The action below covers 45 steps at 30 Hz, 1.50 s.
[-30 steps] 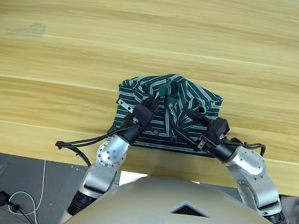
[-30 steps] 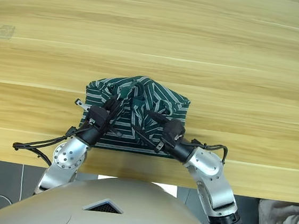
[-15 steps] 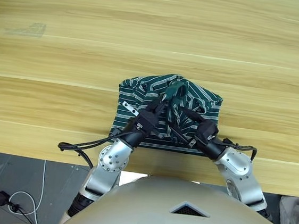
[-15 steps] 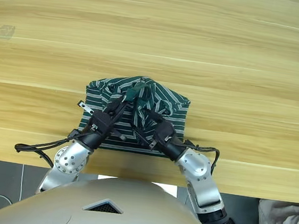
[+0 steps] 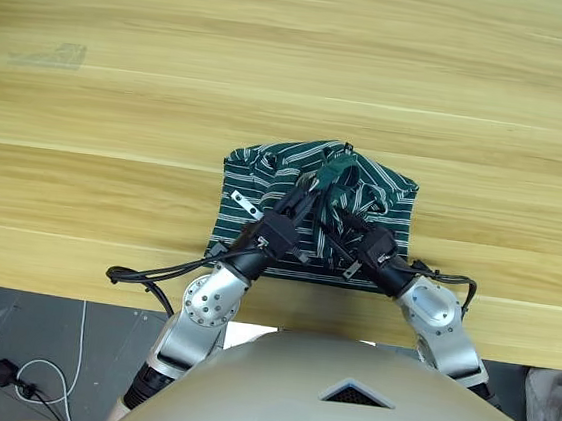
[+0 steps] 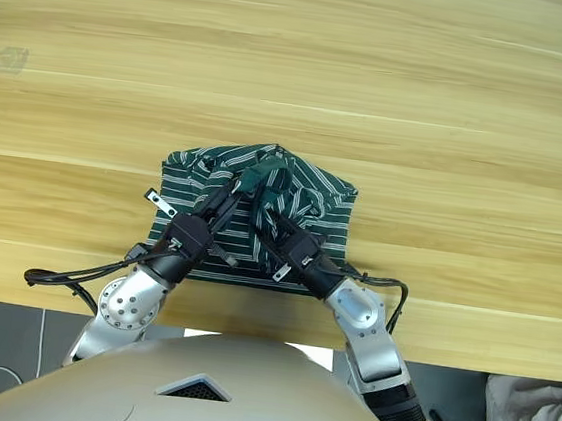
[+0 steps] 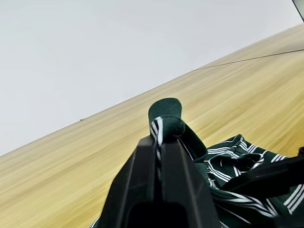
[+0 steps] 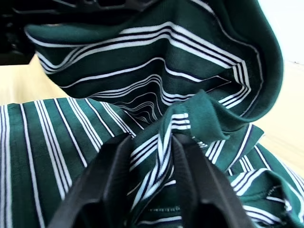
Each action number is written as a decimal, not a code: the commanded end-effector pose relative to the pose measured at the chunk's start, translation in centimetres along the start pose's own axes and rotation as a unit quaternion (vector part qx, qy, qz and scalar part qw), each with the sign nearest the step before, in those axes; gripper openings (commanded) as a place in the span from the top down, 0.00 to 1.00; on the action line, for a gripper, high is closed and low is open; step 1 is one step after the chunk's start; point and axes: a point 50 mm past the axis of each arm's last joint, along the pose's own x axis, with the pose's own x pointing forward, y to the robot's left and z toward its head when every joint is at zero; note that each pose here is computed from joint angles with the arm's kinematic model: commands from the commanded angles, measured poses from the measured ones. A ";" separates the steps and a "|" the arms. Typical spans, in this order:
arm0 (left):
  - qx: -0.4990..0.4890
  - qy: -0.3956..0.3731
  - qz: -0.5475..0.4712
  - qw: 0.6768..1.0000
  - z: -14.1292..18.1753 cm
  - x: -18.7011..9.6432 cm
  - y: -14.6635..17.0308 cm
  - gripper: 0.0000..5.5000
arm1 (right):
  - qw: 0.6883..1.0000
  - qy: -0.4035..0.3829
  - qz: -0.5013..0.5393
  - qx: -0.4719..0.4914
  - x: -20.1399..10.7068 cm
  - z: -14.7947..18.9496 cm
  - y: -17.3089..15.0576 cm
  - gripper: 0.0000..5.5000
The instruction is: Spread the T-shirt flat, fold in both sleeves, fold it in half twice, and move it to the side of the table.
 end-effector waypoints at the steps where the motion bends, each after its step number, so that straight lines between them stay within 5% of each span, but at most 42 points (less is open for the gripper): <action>1: 0.007 -0.006 0.001 1.000 0.3 -0.1 0.1 1.00 | 1.000 -0.003 -0.009 -0.011 0.2 0.0 -0.4 0.86; 5: 0.008 -0.006 0.003 1.000 0.2 -0.1 0.3 1.00 | 1.000 -0.005 -0.012 -0.012 0.3 0.0 -0.4 0.98; 11: 0.024 0.008 0.030 0.999 -0.4 -0.2 1.5 1.00 | 0.999 -0.021 -0.026 -0.020 0.6 0.3 -1.3 0.99; 18: 0.116 0.029 0.116 0.986 -0.8 -0.5 7.8 1.00 | 0.992 -0.095 -0.072 -0.052 1.4 3.5 -6.1 0.99; 25: 0.151 0.009 0.134 0.979 2.1 -0.9 12.7 1.00 | 0.981 -0.170 -0.075 -0.048 1.3 8.3 -10.4 0.99; 31: 0.192 -0.016 0.069 0.979 5.0 3.7 16.2 1.00 | 0.974 -0.175 -0.056 -0.129 3.8 12.2 -14.7 0.99; 34: 0.187 0.008 0.051 0.981 5.4 9.2 20.1 1.00 | 0.972 -0.135 -0.064 -0.181 7.9 15.0 -19.8 0.99; 37: 0.256 0.019 0.106 0.961 10.0 17.2 24.7 1.00 | 0.957 -0.081 -0.197 -0.196 10.2 20.6 -25.6 0.99; 39: 0.304 -0.006 0.175 0.937 15.1 19.7 26.5 1.00 | 0.931 -0.104 -0.285 -0.204 9.1 24.9 -27.5 0.99; 45: 0.371 -0.128 0.253 0.884 25.0 18.7 28.4 1.00 | 0.887 -0.208 -0.316 -0.265 6.8 32.0 -27.5 0.99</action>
